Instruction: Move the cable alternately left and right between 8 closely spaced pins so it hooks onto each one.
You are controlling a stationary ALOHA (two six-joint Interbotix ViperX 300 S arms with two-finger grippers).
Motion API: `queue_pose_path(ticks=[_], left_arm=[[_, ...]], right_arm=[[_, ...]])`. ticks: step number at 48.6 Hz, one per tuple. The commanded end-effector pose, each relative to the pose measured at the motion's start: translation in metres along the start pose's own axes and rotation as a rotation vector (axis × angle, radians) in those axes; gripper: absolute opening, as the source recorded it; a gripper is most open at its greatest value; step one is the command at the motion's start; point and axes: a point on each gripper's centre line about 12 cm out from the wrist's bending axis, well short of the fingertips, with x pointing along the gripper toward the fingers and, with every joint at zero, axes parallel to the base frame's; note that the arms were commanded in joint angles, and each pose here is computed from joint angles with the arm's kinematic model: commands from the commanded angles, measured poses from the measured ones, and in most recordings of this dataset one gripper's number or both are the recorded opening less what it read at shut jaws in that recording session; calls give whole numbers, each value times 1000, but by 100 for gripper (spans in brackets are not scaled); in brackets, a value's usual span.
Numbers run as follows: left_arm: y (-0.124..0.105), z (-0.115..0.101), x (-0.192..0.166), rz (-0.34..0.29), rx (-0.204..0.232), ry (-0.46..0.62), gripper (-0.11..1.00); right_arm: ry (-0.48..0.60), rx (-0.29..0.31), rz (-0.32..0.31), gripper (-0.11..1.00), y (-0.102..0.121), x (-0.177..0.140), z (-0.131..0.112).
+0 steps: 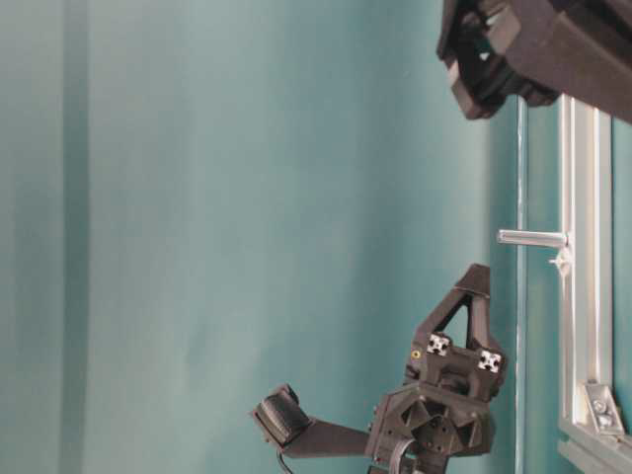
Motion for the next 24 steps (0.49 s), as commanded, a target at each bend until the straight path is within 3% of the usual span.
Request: queue_pose_path(ticks=[1, 3, 6, 8, 24], left_arm=[[-7, 27, -2, -35, 25, -41, 15], [-8, 29, -3, -36, 26, -21, 12], [-8, 31, -6, -38, 26, 19, 1], [-9, 36, -9, -42, 29, 35, 0], [-22, 71, -50, -84, 33, 28, 0]], right_arm=[[-20, 4, 10, 19, 3, 2, 6], [-11, 4, 10, 17, 3, 3, 6], [9, 4, 10, 4, 3, 4, 5], [18, 3, 13, 0, 4, 5, 6], [107, -7, 10, 0, 5, 2, 41]])
